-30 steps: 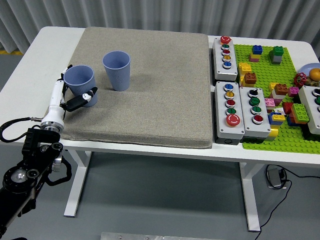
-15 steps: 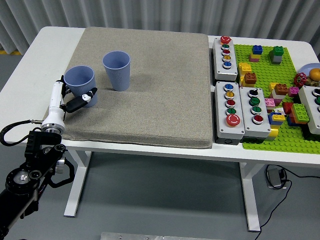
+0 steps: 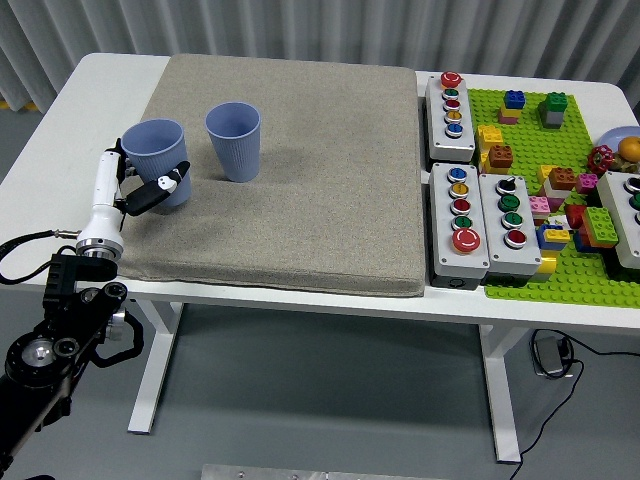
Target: Pick cup pour cup place
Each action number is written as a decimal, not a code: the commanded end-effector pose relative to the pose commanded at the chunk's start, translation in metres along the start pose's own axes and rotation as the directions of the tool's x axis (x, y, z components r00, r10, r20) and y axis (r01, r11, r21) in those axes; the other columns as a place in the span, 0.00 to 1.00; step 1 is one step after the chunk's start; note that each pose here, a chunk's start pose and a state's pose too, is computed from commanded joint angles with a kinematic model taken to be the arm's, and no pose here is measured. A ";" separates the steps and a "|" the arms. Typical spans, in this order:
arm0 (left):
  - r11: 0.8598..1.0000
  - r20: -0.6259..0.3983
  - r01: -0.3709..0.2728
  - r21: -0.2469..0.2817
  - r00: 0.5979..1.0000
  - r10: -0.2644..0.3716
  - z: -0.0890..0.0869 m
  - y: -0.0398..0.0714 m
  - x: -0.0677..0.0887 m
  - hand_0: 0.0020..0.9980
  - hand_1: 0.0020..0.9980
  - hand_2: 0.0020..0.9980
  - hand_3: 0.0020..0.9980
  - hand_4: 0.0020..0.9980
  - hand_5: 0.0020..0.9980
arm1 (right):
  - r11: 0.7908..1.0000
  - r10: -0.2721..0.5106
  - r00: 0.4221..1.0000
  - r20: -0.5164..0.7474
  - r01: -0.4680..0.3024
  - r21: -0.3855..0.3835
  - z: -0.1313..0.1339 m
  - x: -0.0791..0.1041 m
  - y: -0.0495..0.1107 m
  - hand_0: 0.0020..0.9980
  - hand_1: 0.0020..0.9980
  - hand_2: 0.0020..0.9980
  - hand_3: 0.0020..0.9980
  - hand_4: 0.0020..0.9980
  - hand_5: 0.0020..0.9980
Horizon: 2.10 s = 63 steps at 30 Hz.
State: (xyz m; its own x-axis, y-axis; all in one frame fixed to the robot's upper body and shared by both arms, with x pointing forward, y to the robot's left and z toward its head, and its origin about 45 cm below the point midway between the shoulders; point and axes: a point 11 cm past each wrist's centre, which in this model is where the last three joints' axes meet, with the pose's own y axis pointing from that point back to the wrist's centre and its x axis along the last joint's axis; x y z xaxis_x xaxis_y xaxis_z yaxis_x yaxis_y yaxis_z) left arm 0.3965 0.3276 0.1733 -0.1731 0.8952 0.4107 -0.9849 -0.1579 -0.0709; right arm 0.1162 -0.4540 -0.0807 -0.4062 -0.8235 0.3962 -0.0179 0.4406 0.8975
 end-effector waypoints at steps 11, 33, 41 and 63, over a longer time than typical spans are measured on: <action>0.994 0.252 0.061 -0.086 0.967 -0.037 0.037 -0.021 0.019 0.53 0.52 0.59 0.59 0.80 0.20 | 1.000 0.001 1.000 0.007 -0.001 0.004 -0.002 0.001 0.000 0.68 0.60 0.57 0.60 0.00 0.25; 0.978 0.632 0.193 -0.085 0.769 -0.097 0.077 -0.055 0.035 0.53 0.51 0.57 0.58 0.78 0.18 | 1.000 0.003 1.000 0.022 -0.004 0.013 -0.007 0.002 0.001 0.68 0.60 0.57 0.60 0.00 0.24; 0.967 0.722 0.244 -0.080 0.683 -0.113 0.085 -0.059 0.027 0.53 0.51 0.56 0.58 0.78 0.18 | 1.000 0.005 1.000 0.020 -0.005 0.009 -0.005 0.003 0.000 0.68 0.60 0.57 0.60 0.00 0.24; 0.943 0.899 0.317 -0.101 0.435 -0.050 0.116 -0.069 0.020 0.52 0.51 0.56 0.58 0.74 0.14 | 1.000 0.007 1.000 0.031 -0.007 0.008 -0.004 0.006 0.000 0.68 0.60 0.57 0.60 0.00 0.24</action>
State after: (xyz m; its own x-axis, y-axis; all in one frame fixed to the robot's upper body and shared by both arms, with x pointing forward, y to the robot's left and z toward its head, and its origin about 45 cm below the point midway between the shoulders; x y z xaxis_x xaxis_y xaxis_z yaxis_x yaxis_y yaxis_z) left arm 0.4609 0.3079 0.2913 -0.0249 0.0221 0.9994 -0.9839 0.1766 -0.0284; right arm 0.1177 -0.4610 -0.0776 -0.4342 -0.8089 0.3964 -0.0218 0.4494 0.8931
